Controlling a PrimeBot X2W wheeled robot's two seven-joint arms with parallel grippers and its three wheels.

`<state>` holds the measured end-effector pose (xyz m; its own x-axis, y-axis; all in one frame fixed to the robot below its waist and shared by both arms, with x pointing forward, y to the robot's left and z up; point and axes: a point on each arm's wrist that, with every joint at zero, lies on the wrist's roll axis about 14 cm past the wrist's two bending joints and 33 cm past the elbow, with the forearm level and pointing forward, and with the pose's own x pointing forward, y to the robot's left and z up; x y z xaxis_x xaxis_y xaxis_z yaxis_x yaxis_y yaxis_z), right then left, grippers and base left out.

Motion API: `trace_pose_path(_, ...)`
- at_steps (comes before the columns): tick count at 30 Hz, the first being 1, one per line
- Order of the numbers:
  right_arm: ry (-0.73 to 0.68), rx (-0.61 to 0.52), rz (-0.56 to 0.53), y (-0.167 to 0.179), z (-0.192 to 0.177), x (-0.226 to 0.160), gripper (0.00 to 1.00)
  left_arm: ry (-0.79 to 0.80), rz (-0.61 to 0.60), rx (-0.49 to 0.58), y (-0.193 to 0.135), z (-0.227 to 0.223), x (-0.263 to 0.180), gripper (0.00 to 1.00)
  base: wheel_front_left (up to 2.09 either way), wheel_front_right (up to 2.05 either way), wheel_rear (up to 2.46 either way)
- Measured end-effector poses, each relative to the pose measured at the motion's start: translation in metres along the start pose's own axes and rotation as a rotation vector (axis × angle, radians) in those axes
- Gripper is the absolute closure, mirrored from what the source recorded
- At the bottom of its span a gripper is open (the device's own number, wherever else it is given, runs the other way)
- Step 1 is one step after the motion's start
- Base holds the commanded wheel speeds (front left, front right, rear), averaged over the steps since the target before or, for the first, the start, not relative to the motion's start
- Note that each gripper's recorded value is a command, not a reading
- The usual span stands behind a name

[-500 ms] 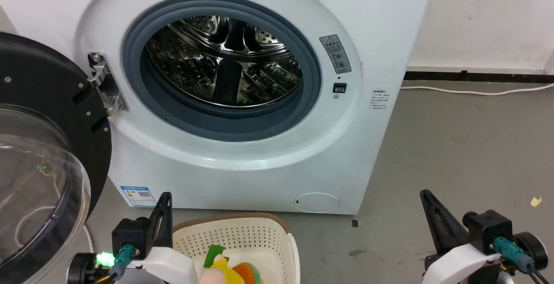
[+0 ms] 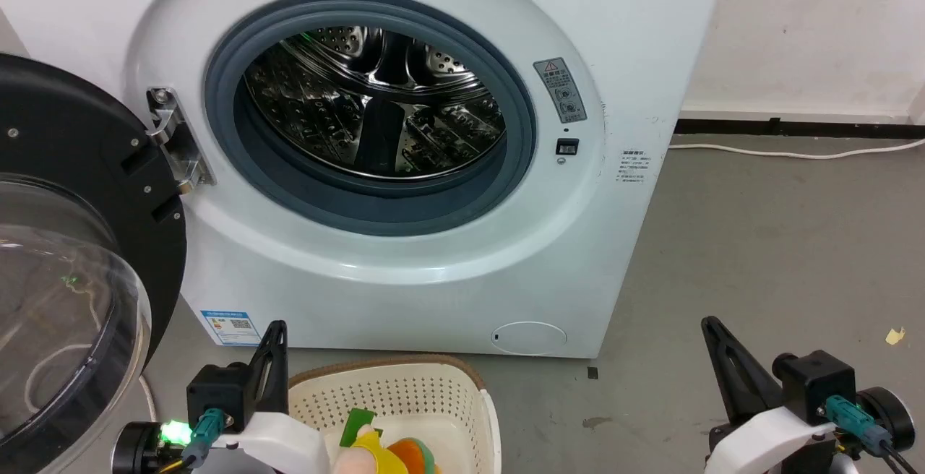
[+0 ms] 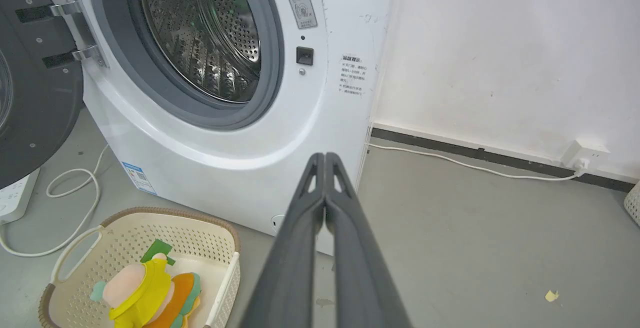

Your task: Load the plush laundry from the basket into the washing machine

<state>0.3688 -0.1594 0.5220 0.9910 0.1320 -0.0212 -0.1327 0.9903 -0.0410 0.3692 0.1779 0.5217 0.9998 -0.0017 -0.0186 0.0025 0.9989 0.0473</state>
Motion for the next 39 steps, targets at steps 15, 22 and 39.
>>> trace_pose_path(15,0.0,0.0,0.0,0.0,0.0,0.0,1.0,0.0,0.0,0.0,0.0,0.0,0.0,1.0,0.0,0.0,0.0)
trace_pose_path(22,0.0,0.002,0.0,0.0,0.0,0.0,0.0,0.002,-0.003,0.0,-0.001,-0.001,0.0,0.0,0.0,0.0,0.0)
trace_pose_path(39,0.0,0.024,-0.036,-0.012,-0.007,0.002,0.0,0.078,-0.059,-0.019,-0.022,-0.03,0.009,0.0,0.0,0.0,0.0)
